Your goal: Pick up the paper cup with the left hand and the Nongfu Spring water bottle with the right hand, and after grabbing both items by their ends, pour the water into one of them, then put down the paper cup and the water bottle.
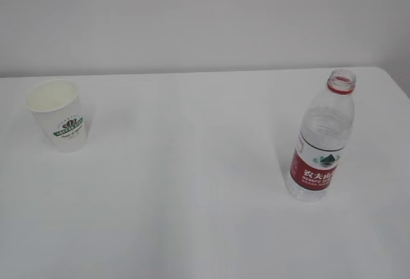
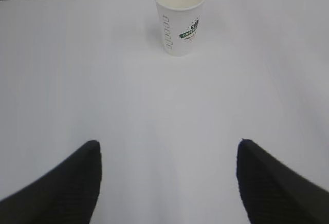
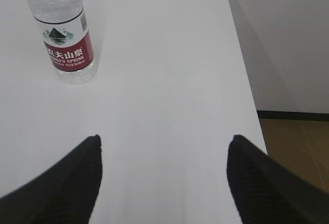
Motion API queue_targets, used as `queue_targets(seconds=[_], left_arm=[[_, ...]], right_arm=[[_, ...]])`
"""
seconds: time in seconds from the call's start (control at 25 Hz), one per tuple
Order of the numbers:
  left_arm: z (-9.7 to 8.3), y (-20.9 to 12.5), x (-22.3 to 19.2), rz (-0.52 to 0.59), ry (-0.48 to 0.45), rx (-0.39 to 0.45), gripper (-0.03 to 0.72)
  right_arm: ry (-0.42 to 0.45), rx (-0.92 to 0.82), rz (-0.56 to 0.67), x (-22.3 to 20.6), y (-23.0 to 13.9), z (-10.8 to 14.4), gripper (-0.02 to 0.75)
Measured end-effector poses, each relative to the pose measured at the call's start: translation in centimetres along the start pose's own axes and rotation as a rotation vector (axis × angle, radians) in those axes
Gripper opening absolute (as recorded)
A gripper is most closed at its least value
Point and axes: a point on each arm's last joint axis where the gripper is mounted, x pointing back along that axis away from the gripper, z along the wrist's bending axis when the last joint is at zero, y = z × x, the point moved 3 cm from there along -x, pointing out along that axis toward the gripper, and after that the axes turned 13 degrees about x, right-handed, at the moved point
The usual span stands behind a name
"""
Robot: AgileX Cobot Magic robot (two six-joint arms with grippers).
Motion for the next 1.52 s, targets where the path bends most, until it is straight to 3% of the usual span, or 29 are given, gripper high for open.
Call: queue_targets(seconds=[1.52], left_arm=[[0.0,0.0,0.0,0.0,0.0,0.0,0.587]], right_arm=[[0.002,-0.001,-0.001,0.0,0.01,0.02,0.572]])
